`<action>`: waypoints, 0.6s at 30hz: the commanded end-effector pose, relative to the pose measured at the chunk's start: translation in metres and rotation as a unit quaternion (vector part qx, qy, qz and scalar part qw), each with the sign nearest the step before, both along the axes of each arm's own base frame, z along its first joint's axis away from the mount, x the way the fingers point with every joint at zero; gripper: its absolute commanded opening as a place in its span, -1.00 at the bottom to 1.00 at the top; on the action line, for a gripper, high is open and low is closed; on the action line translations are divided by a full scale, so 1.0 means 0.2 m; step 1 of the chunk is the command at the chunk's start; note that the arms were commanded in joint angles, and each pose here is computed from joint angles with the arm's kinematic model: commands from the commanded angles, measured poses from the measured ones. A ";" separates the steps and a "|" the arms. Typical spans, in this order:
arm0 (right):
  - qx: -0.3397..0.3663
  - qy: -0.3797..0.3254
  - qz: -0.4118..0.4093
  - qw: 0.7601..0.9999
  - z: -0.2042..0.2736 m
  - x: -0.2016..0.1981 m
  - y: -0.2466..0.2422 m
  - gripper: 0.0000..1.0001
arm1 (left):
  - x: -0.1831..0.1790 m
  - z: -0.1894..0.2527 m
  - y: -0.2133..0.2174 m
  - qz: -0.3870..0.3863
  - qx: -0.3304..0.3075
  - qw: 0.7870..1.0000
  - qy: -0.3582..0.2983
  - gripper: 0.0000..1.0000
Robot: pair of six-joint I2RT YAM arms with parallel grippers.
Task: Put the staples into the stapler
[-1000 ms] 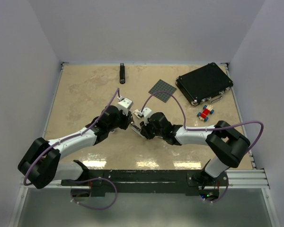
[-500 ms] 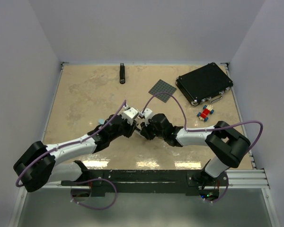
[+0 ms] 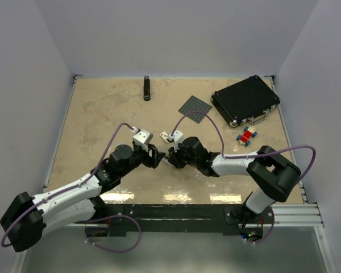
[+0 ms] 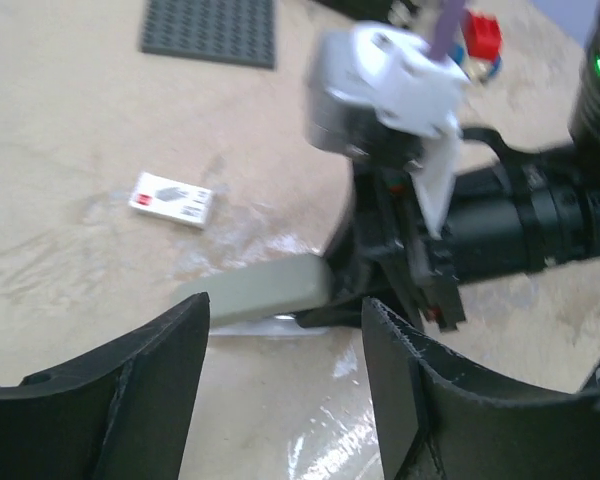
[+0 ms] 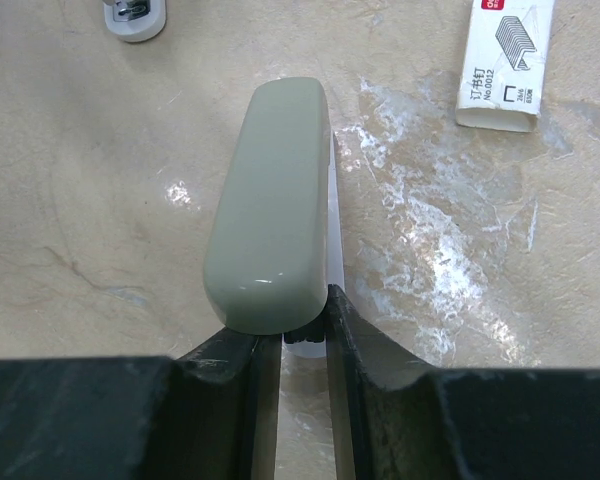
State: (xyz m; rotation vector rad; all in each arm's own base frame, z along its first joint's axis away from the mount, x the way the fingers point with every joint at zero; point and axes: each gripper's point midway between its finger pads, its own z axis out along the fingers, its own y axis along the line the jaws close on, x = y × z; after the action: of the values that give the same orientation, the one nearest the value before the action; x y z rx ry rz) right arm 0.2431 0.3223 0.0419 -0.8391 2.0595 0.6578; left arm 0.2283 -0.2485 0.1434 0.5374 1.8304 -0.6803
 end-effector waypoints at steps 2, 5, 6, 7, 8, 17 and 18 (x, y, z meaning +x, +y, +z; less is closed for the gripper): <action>0.007 0.010 -0.002 1.000 0.07 -0.03 -0.01 -0.35 | 0.19 0.20 0.29 0.159 -0.079 0.984 -0.035 0.36; -0.001 0.023 -0.007 1.000 0.11 -0.05 -0.04 -0.18 | 0.24 0.29 0.45 0.216 -0.089 0.970 -0.062 0.41; -0.001 0.023 -0.010 1.000 0.13 -0.06 -0.04 -0.11 | 0.24 0.34 0.49 0.229 -0.094 0.966 -0.078 0.43; 0.000 0.021 -0.011 1.000 0.17 -0.05 -0.04 -0.07 | 0.24 0.35 0.52 0.238 -0.083 0.964 -0.089 0.44; -0.013 0.032 -0.012 0.999 0.16 -0.07 -0.06 -0.03 | 0.24 0.39 0.56 0.255 -0.081 0.958 -0.101 0.46; -0.080 0.077 -0.040 0.993 0.30 -0.04 -0.09 0.14 | 0.24 0.57 0.74 0.310 -0.031 0.933 -0.179 0.50; -0.087 0.079 -0.043 0.992 0.30 -0.03 -0.09 0.14 | 0.24 0.58 0.76 0.313 -0.015 0.930 -0.189 0.50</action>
State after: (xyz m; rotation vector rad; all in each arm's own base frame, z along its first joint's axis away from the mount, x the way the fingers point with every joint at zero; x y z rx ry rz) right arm 0.2368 0.3130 0.0958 -0.8197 2.2030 0.6092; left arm 0.2724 -0.1198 0.2293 0.0387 1.5718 -0.3015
